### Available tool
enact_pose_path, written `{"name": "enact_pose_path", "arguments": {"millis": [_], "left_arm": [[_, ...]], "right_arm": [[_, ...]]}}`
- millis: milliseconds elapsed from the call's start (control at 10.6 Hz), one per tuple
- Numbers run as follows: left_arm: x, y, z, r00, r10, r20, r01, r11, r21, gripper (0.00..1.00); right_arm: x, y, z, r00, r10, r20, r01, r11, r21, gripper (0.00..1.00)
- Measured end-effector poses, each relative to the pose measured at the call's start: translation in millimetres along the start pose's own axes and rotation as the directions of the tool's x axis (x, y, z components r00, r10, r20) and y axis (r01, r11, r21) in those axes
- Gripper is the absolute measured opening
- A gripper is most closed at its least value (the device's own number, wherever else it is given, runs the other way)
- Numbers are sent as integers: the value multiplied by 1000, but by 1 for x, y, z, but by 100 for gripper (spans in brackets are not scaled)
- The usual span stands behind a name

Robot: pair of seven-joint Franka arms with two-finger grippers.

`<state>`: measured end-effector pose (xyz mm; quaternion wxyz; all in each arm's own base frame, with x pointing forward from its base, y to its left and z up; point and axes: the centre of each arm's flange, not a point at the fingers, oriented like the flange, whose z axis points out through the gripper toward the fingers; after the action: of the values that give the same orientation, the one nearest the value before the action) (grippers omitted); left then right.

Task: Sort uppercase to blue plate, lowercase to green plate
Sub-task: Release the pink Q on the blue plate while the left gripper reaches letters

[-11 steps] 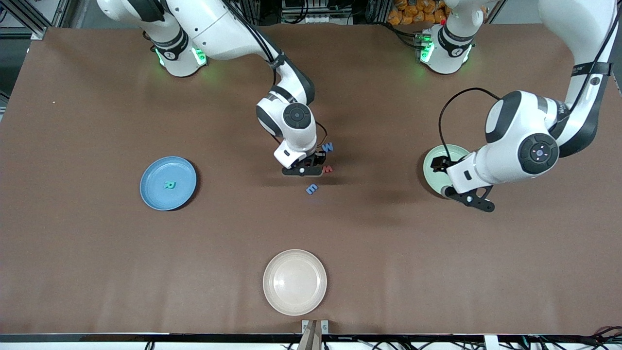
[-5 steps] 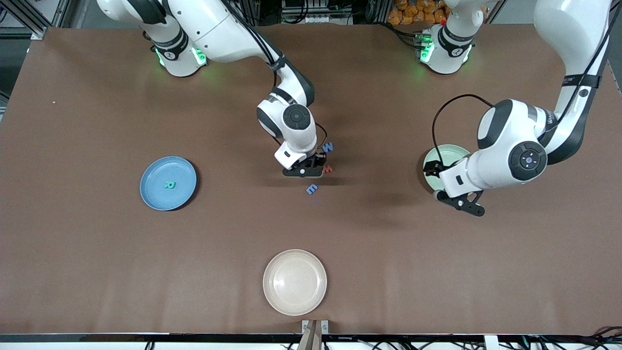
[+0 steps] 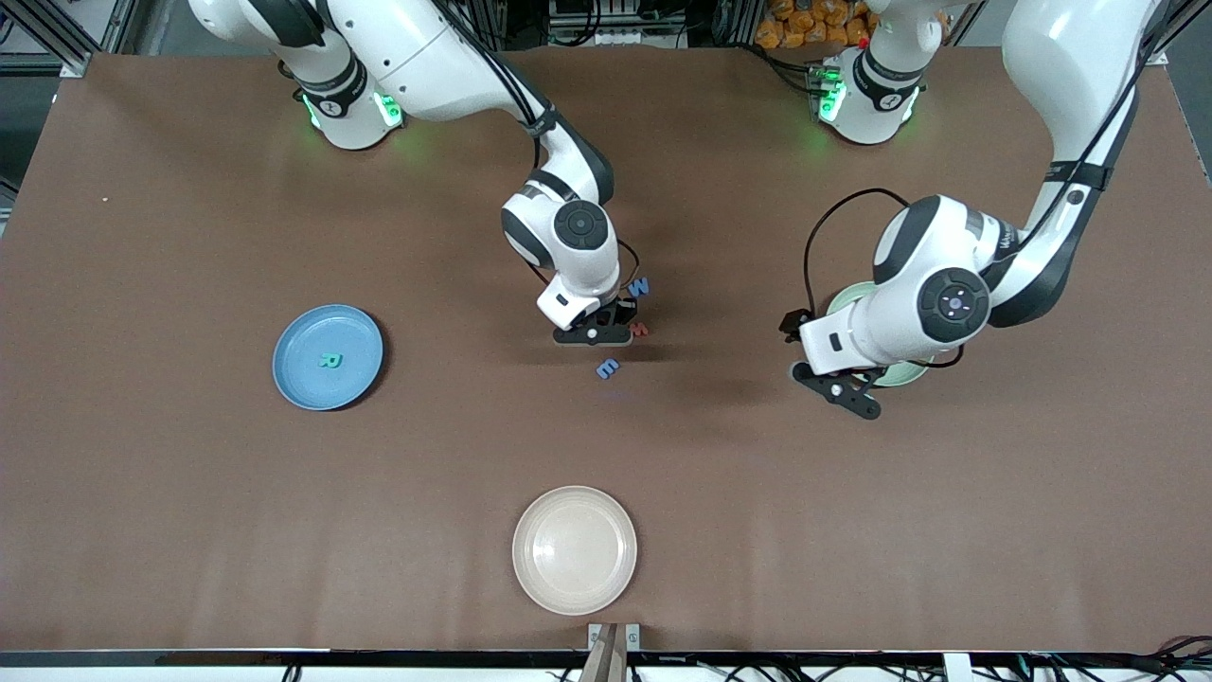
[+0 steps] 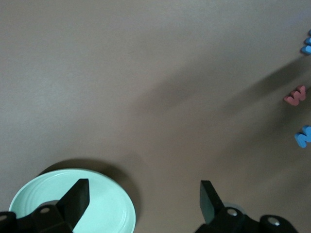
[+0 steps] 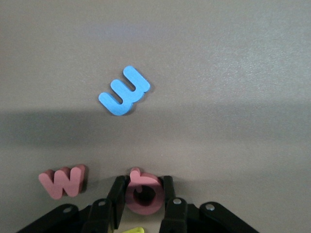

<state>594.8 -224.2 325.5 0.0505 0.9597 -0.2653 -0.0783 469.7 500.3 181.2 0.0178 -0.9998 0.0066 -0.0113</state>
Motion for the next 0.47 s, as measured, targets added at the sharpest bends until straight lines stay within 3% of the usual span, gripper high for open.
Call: {"name": "enact_pose_path", "arguments": {"millis": [282, 471], "left_arm": [[4, 4, 6, 1000, 26, -9, -26, 1000, -5, 100], [12, 32, 15, 991, 122, -46, -120, 991, 60, 100]], "right_arm": [[32, 20, -40, 999, 36, 1, -36, 999, -25, 36], [73, 67, -111, 998, 63, -6, -63, 998, -30, 36]]}}
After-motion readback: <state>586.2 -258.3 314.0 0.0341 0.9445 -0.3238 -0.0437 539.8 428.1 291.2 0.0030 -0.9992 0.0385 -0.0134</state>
